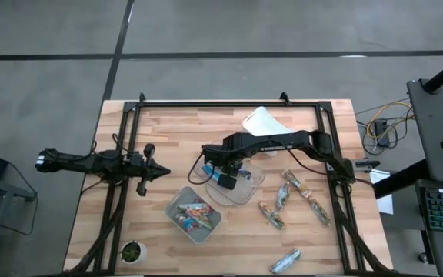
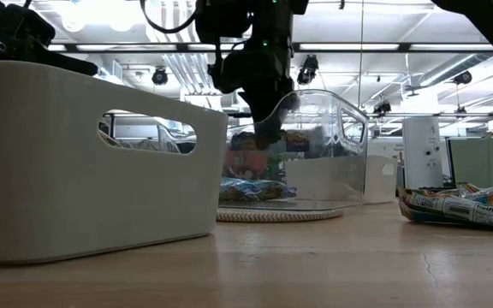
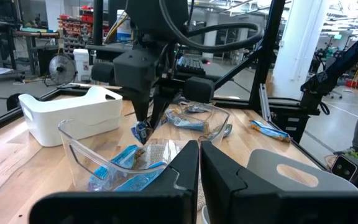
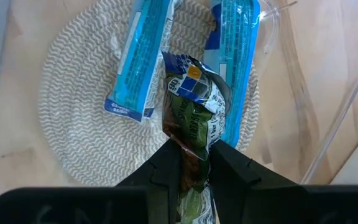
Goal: Pick and place Granola Bars by type
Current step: Put the blue granola bar into the transparent bin
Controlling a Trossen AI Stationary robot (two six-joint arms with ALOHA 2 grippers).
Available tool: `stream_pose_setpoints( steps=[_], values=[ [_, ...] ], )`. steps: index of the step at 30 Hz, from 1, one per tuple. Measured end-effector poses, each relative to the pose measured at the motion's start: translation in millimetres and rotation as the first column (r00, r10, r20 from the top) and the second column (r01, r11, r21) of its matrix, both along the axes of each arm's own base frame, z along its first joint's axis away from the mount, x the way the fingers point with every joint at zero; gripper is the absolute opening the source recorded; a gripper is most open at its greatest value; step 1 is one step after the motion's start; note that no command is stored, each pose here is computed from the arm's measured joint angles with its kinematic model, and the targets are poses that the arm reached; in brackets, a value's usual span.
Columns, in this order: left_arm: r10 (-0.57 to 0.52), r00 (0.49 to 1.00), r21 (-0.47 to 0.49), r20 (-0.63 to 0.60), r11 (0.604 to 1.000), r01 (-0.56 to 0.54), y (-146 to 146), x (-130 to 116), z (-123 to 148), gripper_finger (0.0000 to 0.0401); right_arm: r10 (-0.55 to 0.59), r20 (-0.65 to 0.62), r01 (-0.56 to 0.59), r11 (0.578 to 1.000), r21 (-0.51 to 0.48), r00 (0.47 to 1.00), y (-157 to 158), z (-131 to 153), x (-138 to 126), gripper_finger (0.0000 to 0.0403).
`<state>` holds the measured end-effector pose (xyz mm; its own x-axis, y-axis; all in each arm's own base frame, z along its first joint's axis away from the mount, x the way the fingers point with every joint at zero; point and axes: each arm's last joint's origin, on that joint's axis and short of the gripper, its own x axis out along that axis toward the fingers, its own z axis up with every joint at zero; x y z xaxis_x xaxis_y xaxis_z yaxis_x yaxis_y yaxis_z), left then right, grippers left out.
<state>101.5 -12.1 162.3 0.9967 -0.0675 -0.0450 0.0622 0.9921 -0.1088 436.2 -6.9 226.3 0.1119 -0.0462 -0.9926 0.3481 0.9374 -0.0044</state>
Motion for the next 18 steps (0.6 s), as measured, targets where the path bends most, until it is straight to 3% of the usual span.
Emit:
stream_pose_setpoints(
  steps=[13, 18],
  values=[
    [0.0, 1.0, 0.0, 0.0, 1.0, 0.0, 0.0, 0.0, 0.0, 0.0, 0.0, 0.003, 0.0, 1.0, 0.013, 1.0, 0.0, -2.0, 0.1, 0.0065],
    [0.0, 1.0, 0.0, 0.0, 1.0, 0.0, 0.0, 0.0, 0.0, 0.0, -0.019, 0.009, 0.019, 0.998, 0.051, 1.0, 1.1, -1.9, 0.7, 0.0088]
  ],
)
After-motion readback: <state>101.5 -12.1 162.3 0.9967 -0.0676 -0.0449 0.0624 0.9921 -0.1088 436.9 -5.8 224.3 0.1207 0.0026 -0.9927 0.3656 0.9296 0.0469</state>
